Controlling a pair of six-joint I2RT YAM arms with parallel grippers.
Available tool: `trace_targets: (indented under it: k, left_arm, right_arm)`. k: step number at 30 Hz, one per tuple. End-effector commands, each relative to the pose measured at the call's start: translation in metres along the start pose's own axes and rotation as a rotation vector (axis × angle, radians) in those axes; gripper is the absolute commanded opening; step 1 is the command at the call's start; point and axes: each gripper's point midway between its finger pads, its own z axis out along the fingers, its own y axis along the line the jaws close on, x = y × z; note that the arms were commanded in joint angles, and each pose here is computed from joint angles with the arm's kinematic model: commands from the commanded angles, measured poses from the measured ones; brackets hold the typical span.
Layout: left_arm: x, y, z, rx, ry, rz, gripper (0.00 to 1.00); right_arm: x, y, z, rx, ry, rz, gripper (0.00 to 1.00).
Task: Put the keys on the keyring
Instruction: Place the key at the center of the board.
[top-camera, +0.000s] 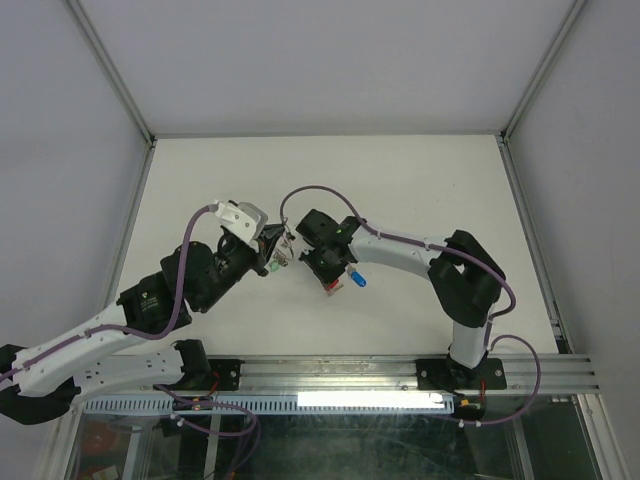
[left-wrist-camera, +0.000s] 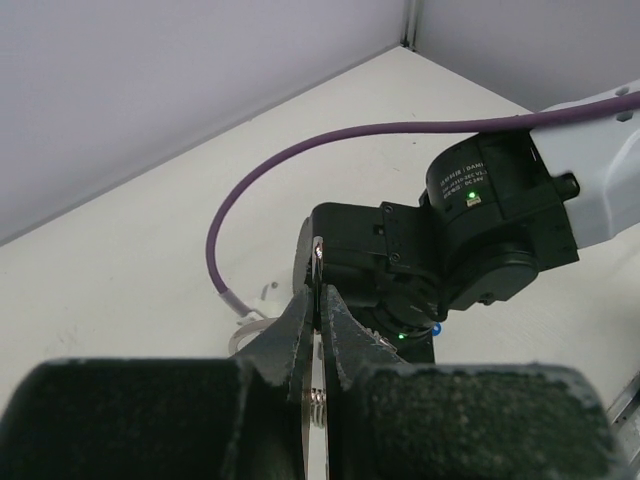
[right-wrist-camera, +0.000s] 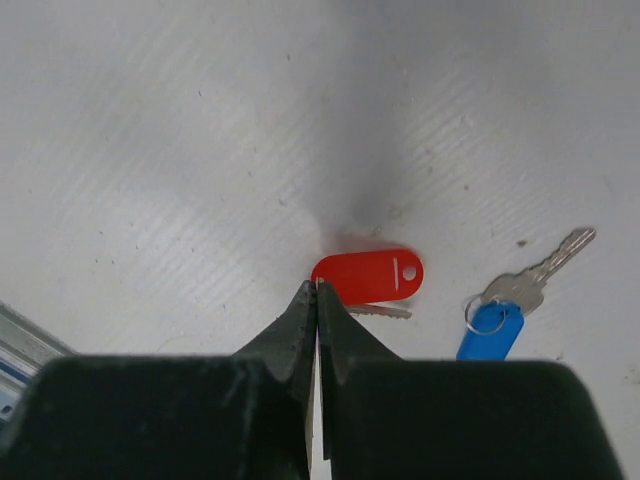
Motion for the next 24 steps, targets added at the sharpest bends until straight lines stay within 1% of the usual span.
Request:
trace_targets:
  k: [1,8,11,15,18,24]
  left_arm:
    - [-0.023,0.008,-0.005,-0.027,-0.063,-0.053,0.00]
    - [-0.022,0.007,-0.004,-0.025,-0.057,-0.050,0.00]
    - [-0.021,0.006,-0.003,-0.024,-0.055,-0.050,0.00]
    - [-0.021,0.006,-0.002,-0.024,-0.053,-0.048,0.00]
    - [-0.021,0.005,-0.001,-0.024,-0.053,-0.048,0.00]
    - [-0.020,0.005,0.000,-0.021,-0.048,-0.047,0.00]
  right_arm:
    - [-0.058,0.000,-0.006,0.003,-0.181,-0.025,0.00]
    - [-0.070,-0.004,0.006,-0.012,-0.220,-0.011,0.00]
    - [-0.075,-0.002,0.005,-0.033,-0.256,-0.003,0.05]
    - [-0.083,-0.001,-0.003,-0.045,-0.316,-0.001,0.16]
    - [-0.085,-0.004,-0.009,-0.037,-0.352,0.001,0.21]
    - [-0.077,-0.016,-0.013,0.016,-0.345,0.010,0.26]
